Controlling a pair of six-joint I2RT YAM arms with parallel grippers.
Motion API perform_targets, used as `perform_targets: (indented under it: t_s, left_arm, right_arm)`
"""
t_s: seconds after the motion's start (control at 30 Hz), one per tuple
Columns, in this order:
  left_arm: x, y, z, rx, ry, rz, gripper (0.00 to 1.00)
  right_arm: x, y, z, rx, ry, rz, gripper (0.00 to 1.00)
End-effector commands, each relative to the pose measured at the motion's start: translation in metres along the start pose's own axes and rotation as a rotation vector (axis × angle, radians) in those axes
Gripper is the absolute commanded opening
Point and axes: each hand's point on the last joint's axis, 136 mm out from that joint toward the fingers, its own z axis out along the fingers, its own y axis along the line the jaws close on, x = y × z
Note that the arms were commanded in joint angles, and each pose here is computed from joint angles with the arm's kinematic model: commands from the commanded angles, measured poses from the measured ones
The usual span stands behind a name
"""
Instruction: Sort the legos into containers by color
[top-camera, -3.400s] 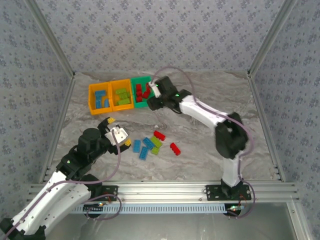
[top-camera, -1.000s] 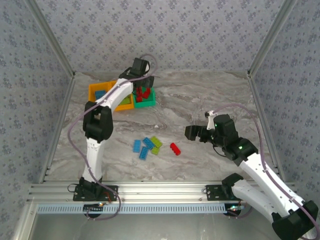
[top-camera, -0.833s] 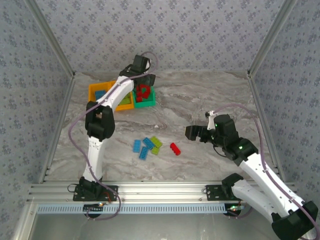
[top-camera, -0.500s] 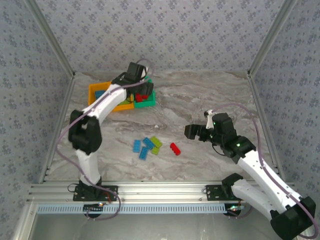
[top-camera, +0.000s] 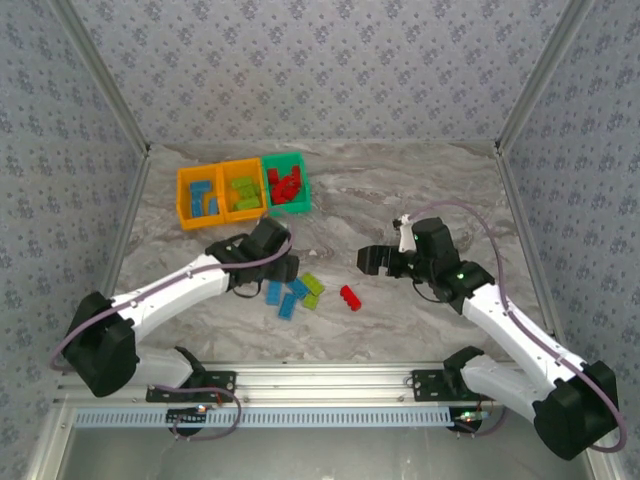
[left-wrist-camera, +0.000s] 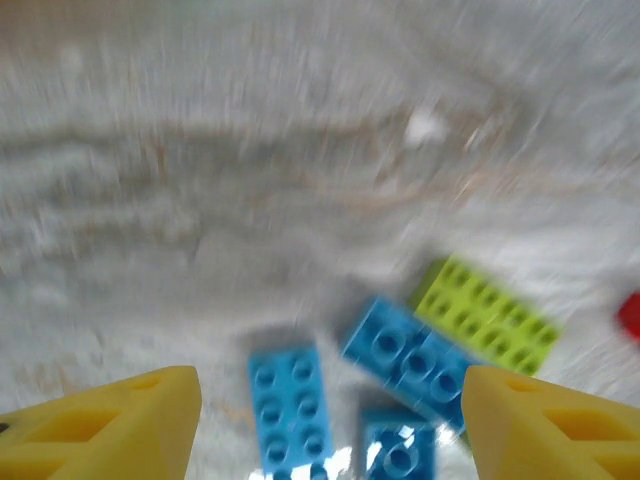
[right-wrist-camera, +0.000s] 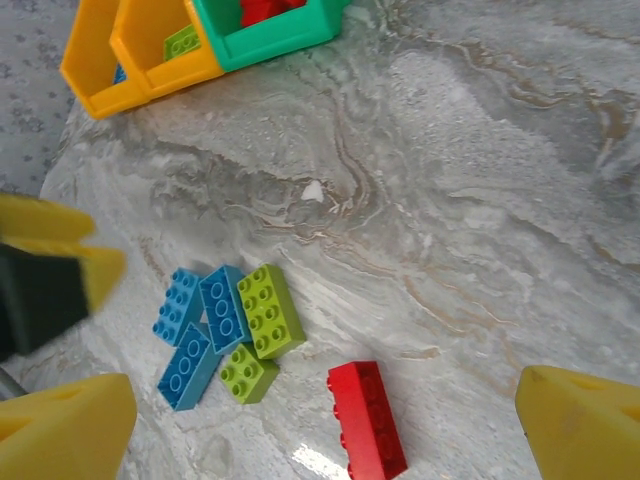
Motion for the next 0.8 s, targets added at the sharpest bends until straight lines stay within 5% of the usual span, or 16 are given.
perform_targets:
  t_s: [0.0, 0.6, 0.77]
  left_arm:
    - [0.017, 0.002, 0.011, -0.001, 0.044, -0.085, 0.68]
    - [0.056, 0.018, 0.054, -0.081, 0.155, -0.112, 0.51]
    - [0.060, 0.018, 0.064, -0.083, 0.164, -0.114, 0.36]
  right_arm:
    - [-0.009, 0.023, -0.001, -0.079, -0.013, -0.054, 1.00]
    - [-0.005, 0.026, -0.001, -0.047, 0.011, -0.082, 1.00]
    - [-0.005, 0.031, 0.001, -0.050, 0.021, -0.090, 1.00]
